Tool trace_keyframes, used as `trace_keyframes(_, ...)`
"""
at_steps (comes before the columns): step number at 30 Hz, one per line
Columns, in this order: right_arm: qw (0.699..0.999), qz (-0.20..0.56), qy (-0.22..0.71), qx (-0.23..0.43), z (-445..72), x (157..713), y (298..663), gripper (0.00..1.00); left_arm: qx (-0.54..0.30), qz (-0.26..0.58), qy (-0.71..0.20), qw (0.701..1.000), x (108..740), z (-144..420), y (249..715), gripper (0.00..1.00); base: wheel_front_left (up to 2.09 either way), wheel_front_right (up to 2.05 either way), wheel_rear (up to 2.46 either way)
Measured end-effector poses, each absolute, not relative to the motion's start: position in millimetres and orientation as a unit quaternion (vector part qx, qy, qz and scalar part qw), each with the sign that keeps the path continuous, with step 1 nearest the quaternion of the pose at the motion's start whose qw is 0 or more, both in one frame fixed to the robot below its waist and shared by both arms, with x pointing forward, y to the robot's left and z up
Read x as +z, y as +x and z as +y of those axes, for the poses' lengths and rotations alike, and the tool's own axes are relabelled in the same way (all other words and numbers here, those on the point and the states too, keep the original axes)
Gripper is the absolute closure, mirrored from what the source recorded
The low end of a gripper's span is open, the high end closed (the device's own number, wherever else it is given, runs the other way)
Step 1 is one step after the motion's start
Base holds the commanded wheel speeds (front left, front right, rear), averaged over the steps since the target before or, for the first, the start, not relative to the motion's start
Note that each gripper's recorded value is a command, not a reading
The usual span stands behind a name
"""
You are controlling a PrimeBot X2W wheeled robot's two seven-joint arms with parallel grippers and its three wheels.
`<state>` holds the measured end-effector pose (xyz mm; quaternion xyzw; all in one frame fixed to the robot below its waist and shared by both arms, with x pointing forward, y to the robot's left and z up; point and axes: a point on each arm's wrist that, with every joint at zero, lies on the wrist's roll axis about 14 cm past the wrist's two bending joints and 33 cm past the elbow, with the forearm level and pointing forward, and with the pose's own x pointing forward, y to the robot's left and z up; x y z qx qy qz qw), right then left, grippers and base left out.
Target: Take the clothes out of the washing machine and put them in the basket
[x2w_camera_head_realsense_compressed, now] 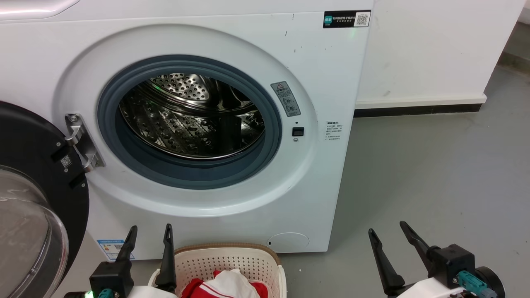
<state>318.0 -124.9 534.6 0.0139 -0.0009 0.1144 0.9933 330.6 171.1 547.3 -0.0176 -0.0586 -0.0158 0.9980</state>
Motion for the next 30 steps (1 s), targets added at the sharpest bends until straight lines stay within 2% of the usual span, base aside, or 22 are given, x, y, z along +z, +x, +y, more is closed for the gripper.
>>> trace_keyframes(22, 0.993, -0.001, 0.021, 0.115, -124.6, 534.1, 318.0, 0.0, -0.015, -0.045, -0.025, 0.999, 543.2, 168.5, 328.7, 0.0, 0.0, 0.0, 0.0)
trace_keyframes(23, 0.993, 0.0, 0.021, 0.115, -124.5, 533.6, 317.9, 1.0, -0.016, -0.044, -0.025, 0.999, 542.8, 168.1, 328.7, 1.0, 0.0, 0.0, 0.0)
trace_keyframes(30, 0.991, 0.029, 0.056, 0.114, -125.2, 515.5, 314.1, 1.0, -0.014, -0.013, -0.061, 0.998, 524.0, 167.8, 325.5, 1.0, 0.0, 0.0, 0.0)
